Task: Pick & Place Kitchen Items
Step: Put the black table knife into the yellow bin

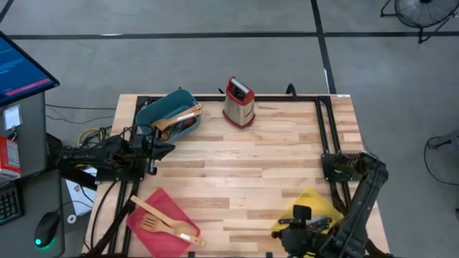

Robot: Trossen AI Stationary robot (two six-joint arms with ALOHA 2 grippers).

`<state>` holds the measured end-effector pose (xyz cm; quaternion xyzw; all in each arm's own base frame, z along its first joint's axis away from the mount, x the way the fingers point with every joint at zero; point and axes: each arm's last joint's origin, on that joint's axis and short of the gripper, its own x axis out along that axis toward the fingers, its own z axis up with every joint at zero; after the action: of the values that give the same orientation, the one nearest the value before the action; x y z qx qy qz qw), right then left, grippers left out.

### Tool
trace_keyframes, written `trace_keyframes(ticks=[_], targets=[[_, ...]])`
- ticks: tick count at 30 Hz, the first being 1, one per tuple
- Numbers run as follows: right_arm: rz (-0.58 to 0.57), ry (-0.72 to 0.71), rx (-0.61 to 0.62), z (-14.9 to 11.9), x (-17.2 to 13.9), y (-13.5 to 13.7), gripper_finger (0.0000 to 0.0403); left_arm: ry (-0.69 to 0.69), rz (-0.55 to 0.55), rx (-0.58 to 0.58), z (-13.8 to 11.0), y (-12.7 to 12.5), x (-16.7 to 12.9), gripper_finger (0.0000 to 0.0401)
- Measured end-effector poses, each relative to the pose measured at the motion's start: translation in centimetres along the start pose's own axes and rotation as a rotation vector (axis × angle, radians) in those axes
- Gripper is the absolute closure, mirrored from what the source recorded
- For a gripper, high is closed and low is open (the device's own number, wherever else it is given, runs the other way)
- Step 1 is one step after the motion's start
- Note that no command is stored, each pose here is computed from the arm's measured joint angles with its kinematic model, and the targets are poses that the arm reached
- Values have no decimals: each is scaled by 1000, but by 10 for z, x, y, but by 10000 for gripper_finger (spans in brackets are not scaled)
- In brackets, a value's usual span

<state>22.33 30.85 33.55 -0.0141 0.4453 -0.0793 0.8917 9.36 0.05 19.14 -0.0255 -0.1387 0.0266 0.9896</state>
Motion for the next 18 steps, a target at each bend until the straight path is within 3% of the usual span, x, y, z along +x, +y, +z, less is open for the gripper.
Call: trace_keyframes(ticks=[11, 18], targets=[[-119, 217, -42, -45, 46, -2, 330, 0, 0, 0, 0, 0, 0, 393], [-121, 269, -60, -65, 66, -1, 330, -1, 0, 0, 0, 0, 0, 393]])
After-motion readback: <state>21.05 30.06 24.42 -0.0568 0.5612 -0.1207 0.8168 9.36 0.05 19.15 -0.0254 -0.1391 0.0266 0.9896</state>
